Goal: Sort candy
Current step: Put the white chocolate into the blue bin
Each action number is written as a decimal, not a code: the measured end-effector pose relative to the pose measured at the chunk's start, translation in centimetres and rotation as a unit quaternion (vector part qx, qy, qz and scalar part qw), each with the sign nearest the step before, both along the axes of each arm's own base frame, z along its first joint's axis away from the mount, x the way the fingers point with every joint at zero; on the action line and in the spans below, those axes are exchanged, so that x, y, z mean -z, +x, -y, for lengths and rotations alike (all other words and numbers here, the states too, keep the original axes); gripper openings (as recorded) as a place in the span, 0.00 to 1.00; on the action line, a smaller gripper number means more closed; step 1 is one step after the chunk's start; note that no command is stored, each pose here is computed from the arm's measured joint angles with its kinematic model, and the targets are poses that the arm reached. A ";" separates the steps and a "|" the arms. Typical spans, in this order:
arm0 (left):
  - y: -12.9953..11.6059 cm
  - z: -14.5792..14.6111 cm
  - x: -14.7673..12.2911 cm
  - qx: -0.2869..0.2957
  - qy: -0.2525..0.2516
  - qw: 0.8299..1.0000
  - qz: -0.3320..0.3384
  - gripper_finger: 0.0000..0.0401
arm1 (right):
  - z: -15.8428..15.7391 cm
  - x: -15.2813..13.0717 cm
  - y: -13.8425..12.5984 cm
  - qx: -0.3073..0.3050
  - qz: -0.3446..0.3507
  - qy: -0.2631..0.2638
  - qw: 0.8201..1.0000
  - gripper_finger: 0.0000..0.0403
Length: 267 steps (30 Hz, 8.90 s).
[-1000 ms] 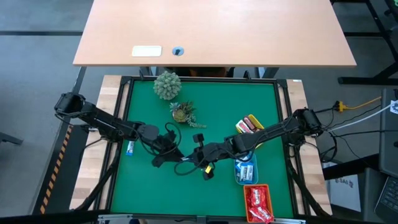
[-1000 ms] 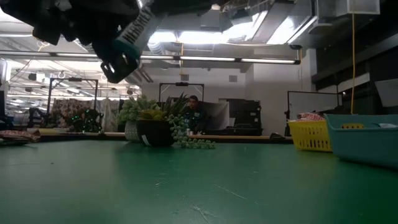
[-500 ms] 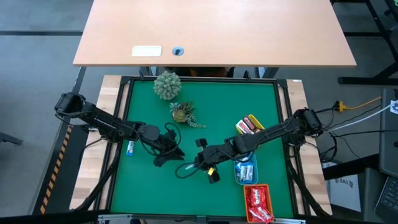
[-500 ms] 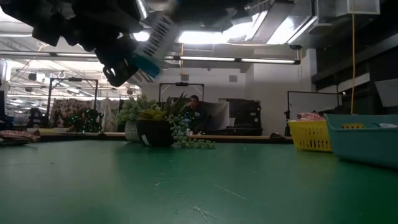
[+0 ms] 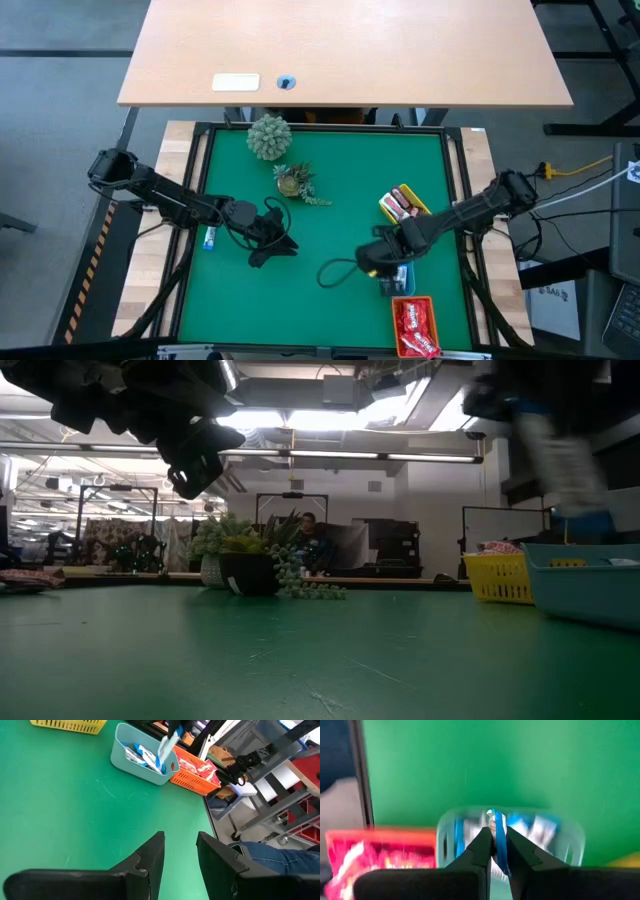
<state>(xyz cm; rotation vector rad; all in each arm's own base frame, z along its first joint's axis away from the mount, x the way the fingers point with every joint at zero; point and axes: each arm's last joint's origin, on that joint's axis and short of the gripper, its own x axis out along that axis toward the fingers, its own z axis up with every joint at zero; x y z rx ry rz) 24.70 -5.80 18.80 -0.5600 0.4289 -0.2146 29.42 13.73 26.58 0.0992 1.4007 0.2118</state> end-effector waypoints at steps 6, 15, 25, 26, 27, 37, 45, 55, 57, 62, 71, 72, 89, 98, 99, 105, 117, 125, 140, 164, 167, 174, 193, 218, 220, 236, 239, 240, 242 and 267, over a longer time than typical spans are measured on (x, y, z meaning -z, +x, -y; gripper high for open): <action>0.0 0.0 0.0 0.027 0.071 0.997 0.024 0.28 | -1.3 0.2 -2.7 0.015 -0.093 -0.037 0.995 0.10; 0.0 -0.2 0.0 -0.001 0.095 0.995 0.026 0.28 | -2.0 0.2 -3.2 0.029 -0.099 -0.042 0.994 0.15; -0.4 -0.3 1.1 0.003 0.107 0.994 -0.034 0.41 | -2.0 0.3 -3.2 0.043 -0.101 -0.043 0.993 0.44; -0.4 -0.3 1.2 0.001 0.109 0.993 -0.038 0.44 | -2.0 0.3 -3.2 0.043 -0.101 -0.043 0.993 0.47; -0.5 -0.3 1.3 -0.001 0.110 0.993 -0.042 0.48 | -2.0 0.3 -3.2 0.043 -0.101 -0.043 0.993 0.50; -0.5 -1.1 -0.6 0.028 0.131 0.983 -0.126 0.61 | -2.0 0.3 -3.2 0.043 -0.101 -0.043 0.993 0.66; -2.9 -1.5 -4.4 0.004 0.117 0.900 -0.420 0.59 | -2.2 0.3 -3.0 0.042 -0.091 -0.036 0.994 0.67; -6.0 -0.2 -3.0 -0.225 -0.037 0.779 -0.585 0.59 | -2.5 0.2 -2.5 0.057 -0.068 -0.018 0.996 0.67; -6.5 0.1 -2.3 -0.259 -0.068 0.752 -0.602 0.59 | -2.5 0.2 -2.4 0.066 -0.065 -0.014 0.996 0.67; -7.9 0.7 -0.6 -0.326 -0.125 0.681 -0.644 0.59 | -2.6 0.2 -2.3 0.074 -0.063 -0.010 0.995 0.67; -10.0 0.3 1.6 -0.398 -0.118 0.610 -0.675 0.59 | -2.6 0.2 -2.3 0.074 -0.063 -0.011 0.995 0.67; -10.0 0.3 1.9 -0.403 -0.119 0.610 -0.672 0.59 | -2.6 0.2 -2.3 0.074 -0.063 -0.011 0.995 0.67; -10.3 -0.3 3.5 -0.481 -0.114 0.618 -0.612 0.59 | -2.5 0.2 -2.3 0.074 -0.063 -0.011 0.995 0.67; -10.4 0.0 3.5 -0.451 -0.131 0.601 -0.646 0.54 | -2.5 0.2 -2.3 0.074 -0.064 -0.012 0.995 0.67; -10.4 0.0 3.5 -0.450 -0.130 0.601 -0.647 0.53 | -2.5 0.2 -2.3 0.074 -0.064 -0.012 0.995 0.67; -10.2 0.0 4.0 -0.442 -0.111 0.600 -0.657 0.49 | -2.6 0.2 -2.3 0.074 -0.064 -0.012 0.995 0.67; -10.4 0.6 4.0 -0.378 -0.158 0.552 -0.726 0.48 | -2.5 0.2 -2.4 0.072 -0.065 -0.013 0.995 0.67; -11.6 0.3 3.7 -0.473 -0.128 0.488 -0.722 0.48 | -2.5 0.2 -2.4 0.071 -0.065 -0.013 0.995 0.67; -10.8 0.4 4.0 -0.481 -0.142 0.527 -0.686 0.48 | -2.5 0.3 -2.3 0.050 -0.051 -0.031 0.997 0.67; -10.9 -0.2 5.4 -0.569 -0.152 0.544 -0.598 0.48 | -2.4 0.3 -2.3 0.049 -0.052 -0.032 0.997 0.67; -10.9 -0.2 5.5 -0.565 -0.155 0.550 -0.595 0.48 | -2.4 0.3 -2.3 0.040 -0.050 -0.033 0.997 0.67; -10.3 -0.1 5.1 -0.542 -0.141 0.582 -0.590 0.48 | -2.4 0.3 -2.4 0.037 -0.050 -0.034 0.997 0.67; -8.2 0.7 3.9 -0.431 -0.127 0.676 -0.584 0.48 | -2.4 0.3 -2.4 0.037 -0.051 -0.034 0.997 0.67; -7.8 1.0 3.2 -0.390 -0.120 0.695 -0.593 0.48 | -2.4 0.3 -2.4 0.037 -0.051 -0.034 0.997 0.67; -7.7 1.0 2.9 -0.388 -0.110 0.696 -0.594 0.48 | -2.4 0.3 -2.4 0.037 -0.051 -0.034 0.997 0.67; -8.4 0.4 4.3 -0.427 -0.090 0.701 -0.565 0.48 | -2.4 0.3 -2.3 0.037 -0.050 -0.033 0.998 0.67; -8.6 0.3 4.6 -0.427 -0.087 0.699 -0.566 0.48 | -2.4 0.3 -2.3 0.037 -0.050 -0.033 0.998 0.67; -8.6 0.3 4.6 -0.427 -0.087 0.699 -0.566 0.48 | -2.4 0.3 -2.3 0.037 -0.050 -0.033 0.998 0.67; -8.6 0.3 4.6 -0.426 -0.088 0.701 -0.565 0.46 | -2.4 0.3 -2.3 0.037 -0.050 -0.033 0.998 0.67; -2.4 2.7 2.4 -0.258 -0.256 0.869 -0.336 0.25 | -3.6 -0.7 0.7 -0.085 0.170 -0.063 0.980 0.67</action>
